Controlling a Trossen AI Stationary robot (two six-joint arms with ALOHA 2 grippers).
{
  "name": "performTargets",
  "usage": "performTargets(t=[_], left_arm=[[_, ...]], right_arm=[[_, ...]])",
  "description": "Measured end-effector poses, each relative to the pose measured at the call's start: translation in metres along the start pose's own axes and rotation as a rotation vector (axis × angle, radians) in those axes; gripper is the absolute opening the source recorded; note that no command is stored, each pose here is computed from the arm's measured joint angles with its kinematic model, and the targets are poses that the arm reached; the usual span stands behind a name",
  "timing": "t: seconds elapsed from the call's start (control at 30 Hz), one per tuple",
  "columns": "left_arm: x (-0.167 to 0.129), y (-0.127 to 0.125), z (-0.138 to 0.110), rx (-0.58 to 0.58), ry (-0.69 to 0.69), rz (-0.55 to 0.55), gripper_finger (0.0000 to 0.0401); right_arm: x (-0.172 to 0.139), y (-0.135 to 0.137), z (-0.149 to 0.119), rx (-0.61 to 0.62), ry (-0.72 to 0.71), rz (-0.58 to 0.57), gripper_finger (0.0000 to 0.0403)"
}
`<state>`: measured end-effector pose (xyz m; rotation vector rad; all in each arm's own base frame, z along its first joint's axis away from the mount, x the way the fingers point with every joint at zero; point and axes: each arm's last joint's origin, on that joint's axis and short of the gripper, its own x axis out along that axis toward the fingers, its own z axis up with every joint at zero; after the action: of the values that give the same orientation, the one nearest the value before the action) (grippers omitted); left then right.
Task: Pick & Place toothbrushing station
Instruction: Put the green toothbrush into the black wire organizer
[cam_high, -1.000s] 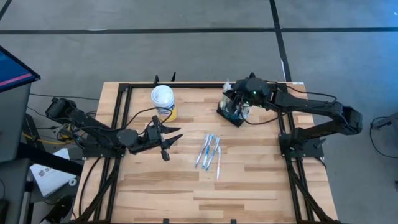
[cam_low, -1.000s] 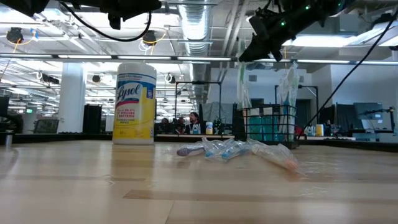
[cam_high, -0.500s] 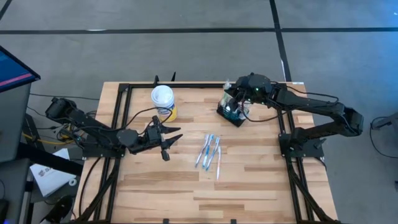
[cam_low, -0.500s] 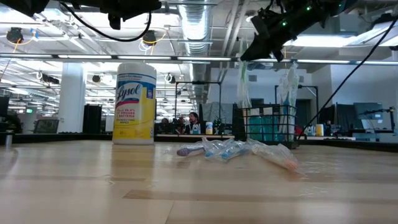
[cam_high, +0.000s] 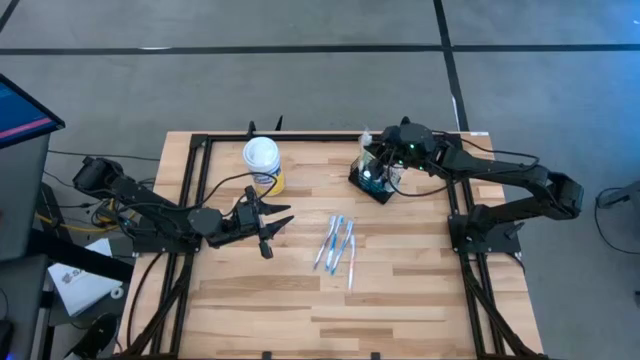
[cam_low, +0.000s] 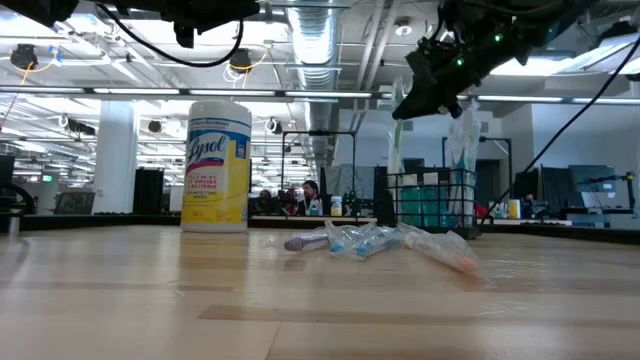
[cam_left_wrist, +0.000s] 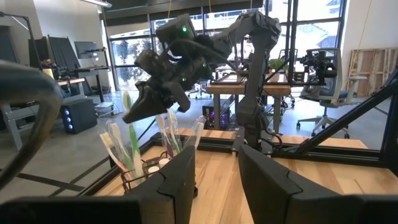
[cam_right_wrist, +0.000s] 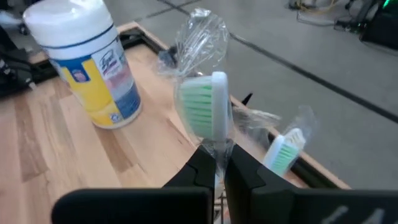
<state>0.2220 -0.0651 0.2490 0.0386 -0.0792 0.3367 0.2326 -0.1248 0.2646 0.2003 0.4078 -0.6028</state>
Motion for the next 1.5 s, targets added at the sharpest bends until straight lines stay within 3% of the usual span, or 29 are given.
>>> performTargets(t=[0.63,0.93,1.2,1.5], left_arm=[[0.0,0.0,0.0,0.0,0.0,0.0,0.0117],[0.001,0.002,0.0,0.001,0.0,0.01,0.0117],[0.001,0.002,-0.001,0.003,0.001,0.01,0.0117],[0.001,0.002,-0.001,0.004,0.002,0.01,0.0117]], right_arm=[[0.008,-0.005,-0.042,0.064,-0.063,0.03,0.0004],[0.032,-0.004,-0.055,0.068,-0.022,0.035,0.0012],[0.038,-0.003,-0.058,0.068,-0.018,0.053,0.0051],[0.034,-0.003,-0.054,0.069,-0.036,0.057,0.0055]])
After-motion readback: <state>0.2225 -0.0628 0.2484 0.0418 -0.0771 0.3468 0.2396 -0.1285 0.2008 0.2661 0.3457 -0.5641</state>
